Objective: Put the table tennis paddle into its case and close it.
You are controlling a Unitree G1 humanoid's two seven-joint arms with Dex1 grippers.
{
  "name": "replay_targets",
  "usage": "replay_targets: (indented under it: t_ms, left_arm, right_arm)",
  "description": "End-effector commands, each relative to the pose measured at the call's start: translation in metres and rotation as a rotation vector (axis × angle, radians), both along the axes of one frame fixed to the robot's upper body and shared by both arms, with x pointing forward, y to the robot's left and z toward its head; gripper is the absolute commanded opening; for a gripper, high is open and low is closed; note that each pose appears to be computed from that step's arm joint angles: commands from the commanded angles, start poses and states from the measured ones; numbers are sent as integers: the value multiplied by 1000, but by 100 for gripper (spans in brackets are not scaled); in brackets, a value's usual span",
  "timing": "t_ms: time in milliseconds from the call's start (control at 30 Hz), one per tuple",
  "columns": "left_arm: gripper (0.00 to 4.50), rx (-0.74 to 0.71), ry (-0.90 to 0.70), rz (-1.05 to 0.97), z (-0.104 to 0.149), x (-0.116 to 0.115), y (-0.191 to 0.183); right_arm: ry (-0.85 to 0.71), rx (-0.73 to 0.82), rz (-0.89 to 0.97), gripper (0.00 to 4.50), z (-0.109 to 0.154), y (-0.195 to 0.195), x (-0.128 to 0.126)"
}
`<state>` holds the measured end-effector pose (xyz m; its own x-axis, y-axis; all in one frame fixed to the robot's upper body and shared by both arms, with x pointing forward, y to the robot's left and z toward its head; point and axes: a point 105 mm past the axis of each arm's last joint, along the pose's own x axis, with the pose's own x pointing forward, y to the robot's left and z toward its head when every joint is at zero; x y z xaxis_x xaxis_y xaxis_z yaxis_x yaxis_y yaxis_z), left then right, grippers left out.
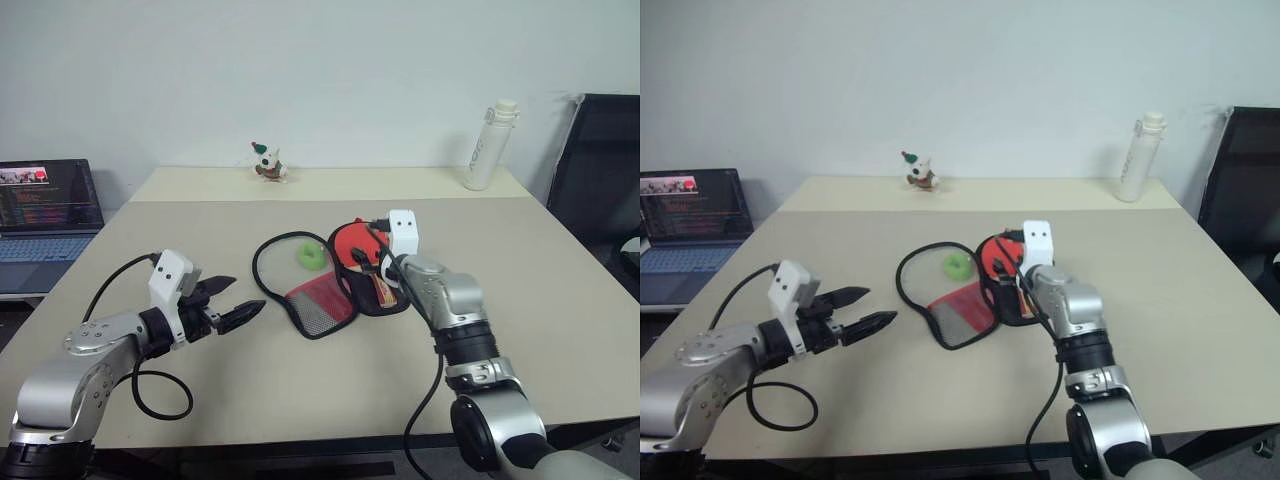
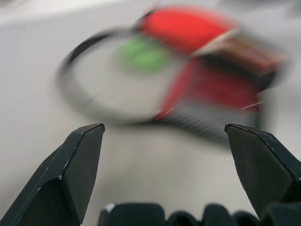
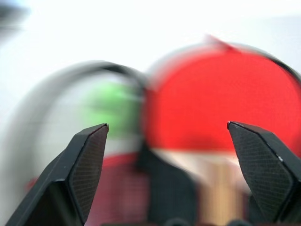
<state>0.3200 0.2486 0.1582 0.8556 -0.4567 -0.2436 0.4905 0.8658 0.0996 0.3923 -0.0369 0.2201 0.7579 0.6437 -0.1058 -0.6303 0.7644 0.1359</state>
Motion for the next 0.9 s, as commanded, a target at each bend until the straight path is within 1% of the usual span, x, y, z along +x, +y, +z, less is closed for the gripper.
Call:
replay_targets:
  t_ms: [33,100,133,267,400,467,667,733,800,900]
  left_arm:
    - [432,45,3,42,-8,7,8]
    - [390,62,18,55,-15,12,11]
    - [359,65,23,60,-18,17,11]
    - [216,62,32,69,-29,36,6]
    - [67,56,53,48,-43,58,-10]
    - [1,46,62,27,-47,68,-20]
    - [1,40,94,-26,-59,88,-45]
    - [1,34,94,-43,-59,93,-53]
    - [1,15,78,-73,-53,98,-64]
    - [1,-2,23,-121,-34,107,-82]
  right_arm:
    - [-44,38,275,449,28,2,-44]
    - [-55,8,343,450,33,-7,-57]
    - [-61,-9,353,450,34,-13,-59]
    - [-66,-38,338,450,35,-26,-57]
    - [-73,-57,327,450,33,-31,-57]
    - [-72,-66,329,450,31,-32,-59]
    - [-69,-88,325,450,26,-38,-63]
    - [-68,-94,315,450,25,-41,-63]
    - [-67,-96,303,450,25,-44,-62]
    - [-65,-99,292,450,25,-50,-63]
